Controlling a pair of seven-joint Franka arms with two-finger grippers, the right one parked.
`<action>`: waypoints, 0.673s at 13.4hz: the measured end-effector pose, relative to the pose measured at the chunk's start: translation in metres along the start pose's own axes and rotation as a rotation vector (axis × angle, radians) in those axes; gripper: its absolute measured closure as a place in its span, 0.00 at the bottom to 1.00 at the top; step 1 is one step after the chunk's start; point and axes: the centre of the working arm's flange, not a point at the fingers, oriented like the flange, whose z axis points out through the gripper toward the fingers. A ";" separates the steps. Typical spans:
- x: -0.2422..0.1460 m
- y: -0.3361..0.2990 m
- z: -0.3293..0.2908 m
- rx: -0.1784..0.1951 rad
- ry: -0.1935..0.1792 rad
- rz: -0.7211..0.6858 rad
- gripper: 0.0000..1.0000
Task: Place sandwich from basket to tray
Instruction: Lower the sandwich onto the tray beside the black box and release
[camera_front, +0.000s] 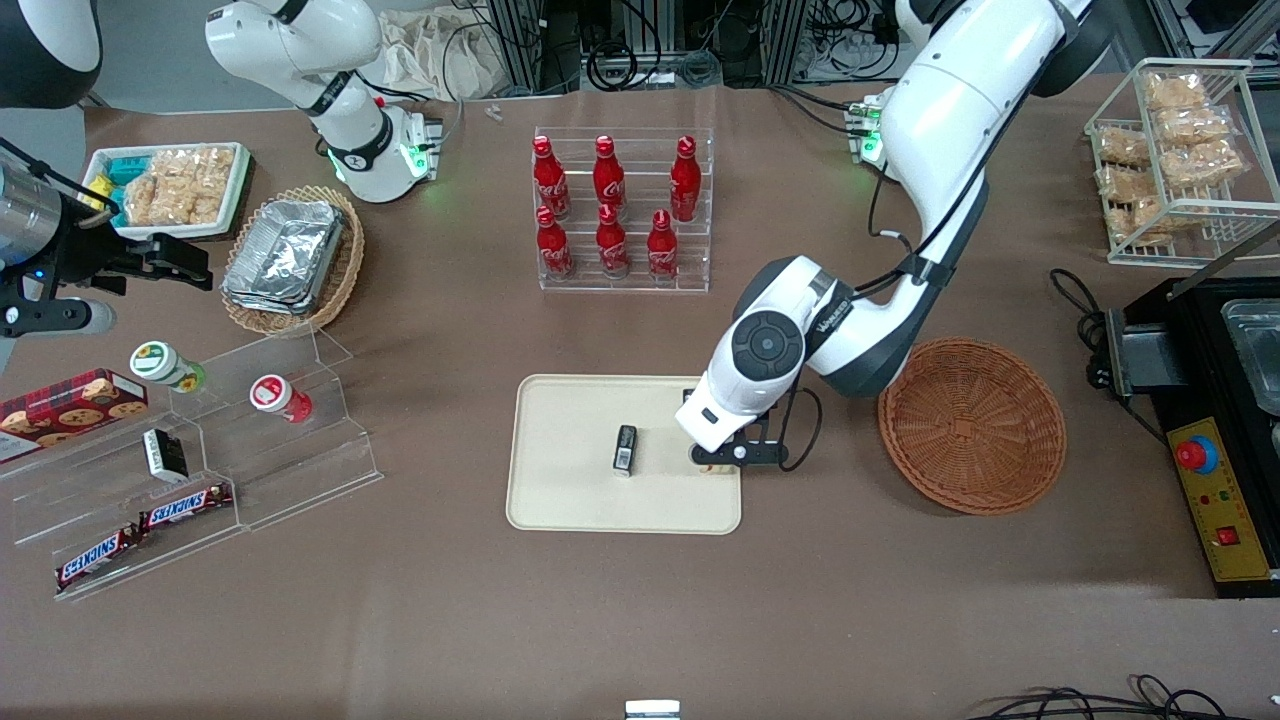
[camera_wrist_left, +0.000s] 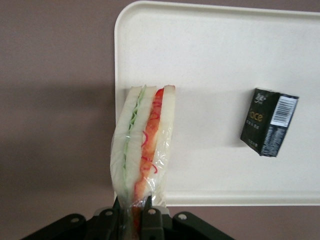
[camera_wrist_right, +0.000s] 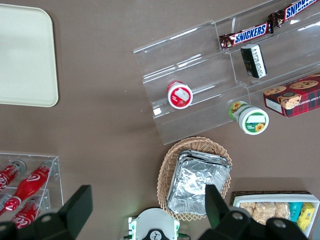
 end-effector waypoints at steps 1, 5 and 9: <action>0.002 -0.001 0.007 -0.003 -0.002 -0.003 0.85; 0.008 -0.004 0.023 -0.007 -0.007 -0.012 0.85; 0.009 -0.006 0.027 -0.007 -0.009 -0.018 0.73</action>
